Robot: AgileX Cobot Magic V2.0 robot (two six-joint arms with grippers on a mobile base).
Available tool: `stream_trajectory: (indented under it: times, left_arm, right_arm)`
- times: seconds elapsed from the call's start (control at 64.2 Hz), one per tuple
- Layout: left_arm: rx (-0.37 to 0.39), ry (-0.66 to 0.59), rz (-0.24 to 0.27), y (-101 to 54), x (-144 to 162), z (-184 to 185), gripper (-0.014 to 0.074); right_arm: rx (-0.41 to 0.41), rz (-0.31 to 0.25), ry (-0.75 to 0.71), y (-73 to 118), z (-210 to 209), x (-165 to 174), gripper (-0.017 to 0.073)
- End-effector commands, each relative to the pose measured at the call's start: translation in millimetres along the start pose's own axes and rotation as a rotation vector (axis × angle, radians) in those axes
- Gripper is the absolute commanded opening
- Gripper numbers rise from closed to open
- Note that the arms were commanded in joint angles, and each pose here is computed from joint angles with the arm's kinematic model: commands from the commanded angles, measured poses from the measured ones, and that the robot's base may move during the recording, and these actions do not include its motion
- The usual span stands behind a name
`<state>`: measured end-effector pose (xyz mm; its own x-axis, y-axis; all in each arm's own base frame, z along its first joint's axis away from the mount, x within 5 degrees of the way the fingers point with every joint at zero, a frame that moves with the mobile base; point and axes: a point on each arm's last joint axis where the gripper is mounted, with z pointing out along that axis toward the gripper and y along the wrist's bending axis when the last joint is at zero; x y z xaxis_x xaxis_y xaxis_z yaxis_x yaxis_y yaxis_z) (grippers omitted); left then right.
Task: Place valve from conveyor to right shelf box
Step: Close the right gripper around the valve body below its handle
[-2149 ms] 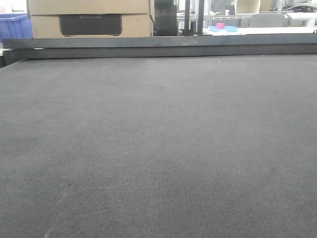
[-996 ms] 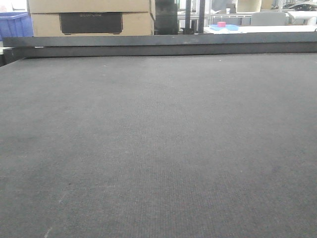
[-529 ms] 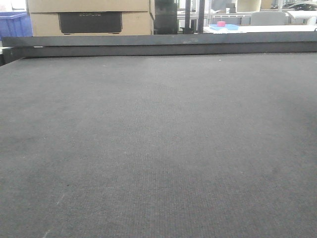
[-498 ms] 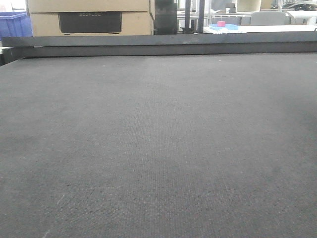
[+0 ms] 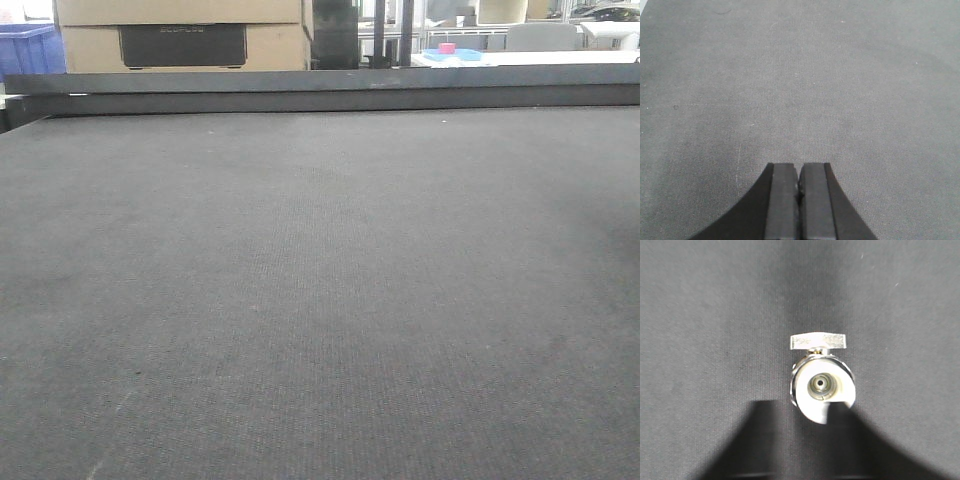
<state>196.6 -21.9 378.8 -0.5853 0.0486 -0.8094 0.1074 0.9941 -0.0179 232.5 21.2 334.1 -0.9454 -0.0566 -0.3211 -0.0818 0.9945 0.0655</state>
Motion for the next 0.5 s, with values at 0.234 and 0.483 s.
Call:
stream_trajectory:
  times: [0.234,0.483]
  left_arm:
    - [0.003,-0.017,-0.005,-0.3,-2.9,-1.4,-0.0111]
    - [0.003,-0.017,-0.005,-0.3,-2.9,-1.4,-0.0111]
  right_arm:
    - [0.096,-0.040,0.102,-11.5,29.3,-13.1,0.0486]
    - [0.084,-0.034,0.211,-12.8,61.7,-19.1,0.0486]
